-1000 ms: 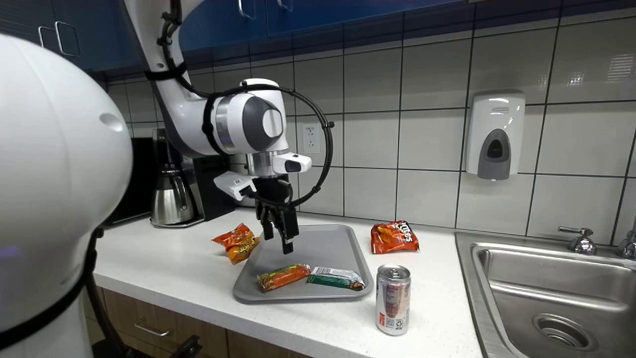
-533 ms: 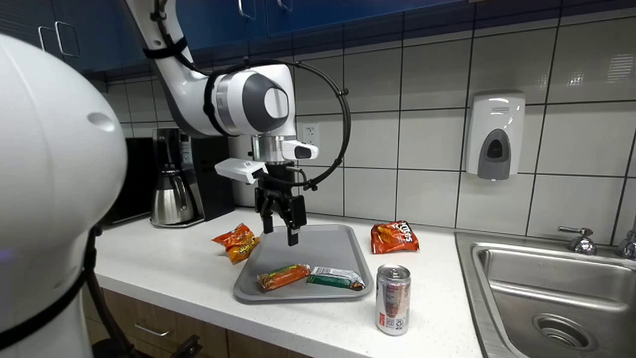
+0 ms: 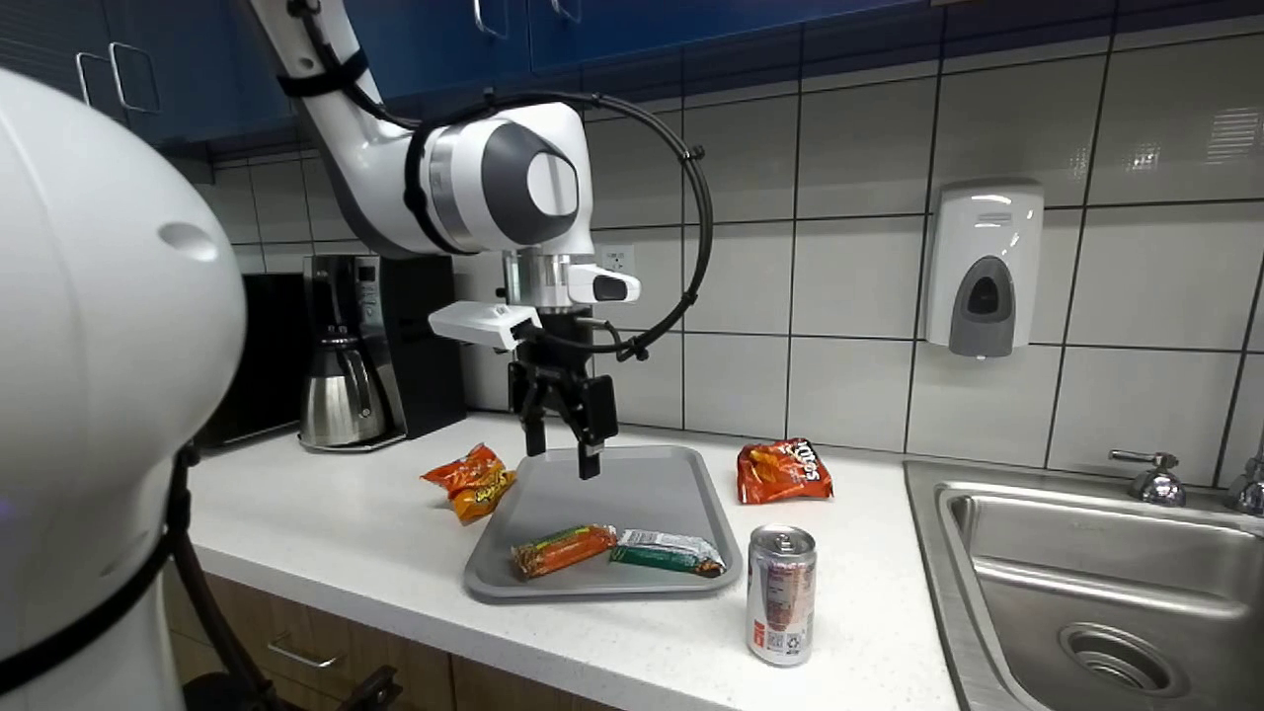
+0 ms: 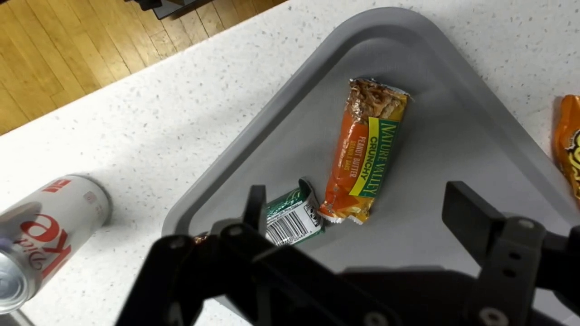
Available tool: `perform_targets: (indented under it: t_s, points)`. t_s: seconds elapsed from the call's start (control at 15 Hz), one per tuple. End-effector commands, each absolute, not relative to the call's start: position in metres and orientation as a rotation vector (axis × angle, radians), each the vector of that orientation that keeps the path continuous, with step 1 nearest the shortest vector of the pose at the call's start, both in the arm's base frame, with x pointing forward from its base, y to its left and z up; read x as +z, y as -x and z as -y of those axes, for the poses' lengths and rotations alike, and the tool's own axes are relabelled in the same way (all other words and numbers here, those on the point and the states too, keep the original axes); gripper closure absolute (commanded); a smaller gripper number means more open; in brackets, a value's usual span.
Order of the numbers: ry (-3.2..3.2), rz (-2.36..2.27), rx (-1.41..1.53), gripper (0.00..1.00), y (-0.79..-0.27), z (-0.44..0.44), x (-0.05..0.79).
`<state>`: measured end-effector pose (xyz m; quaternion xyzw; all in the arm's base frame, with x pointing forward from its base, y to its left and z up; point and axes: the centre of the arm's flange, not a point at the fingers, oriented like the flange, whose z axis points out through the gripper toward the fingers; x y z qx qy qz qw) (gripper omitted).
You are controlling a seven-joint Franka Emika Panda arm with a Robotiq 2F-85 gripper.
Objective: Pick up the green candy bar and put it on the gray tray, pick up the orange candy bar and put it on the gray tray
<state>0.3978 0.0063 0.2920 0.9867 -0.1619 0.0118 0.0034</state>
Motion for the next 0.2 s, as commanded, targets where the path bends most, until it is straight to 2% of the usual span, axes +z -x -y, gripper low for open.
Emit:
perform_targets:
  t_s: [0.0, 0.13]
  points:
    - [-3.093, 0.507, 0.036, 0.0, -0.3976, -0.0065, 0.2918]
    - [-3.093, 0.506, 0.036, 0.0, -0.3975, -0.0066, 0.2917]
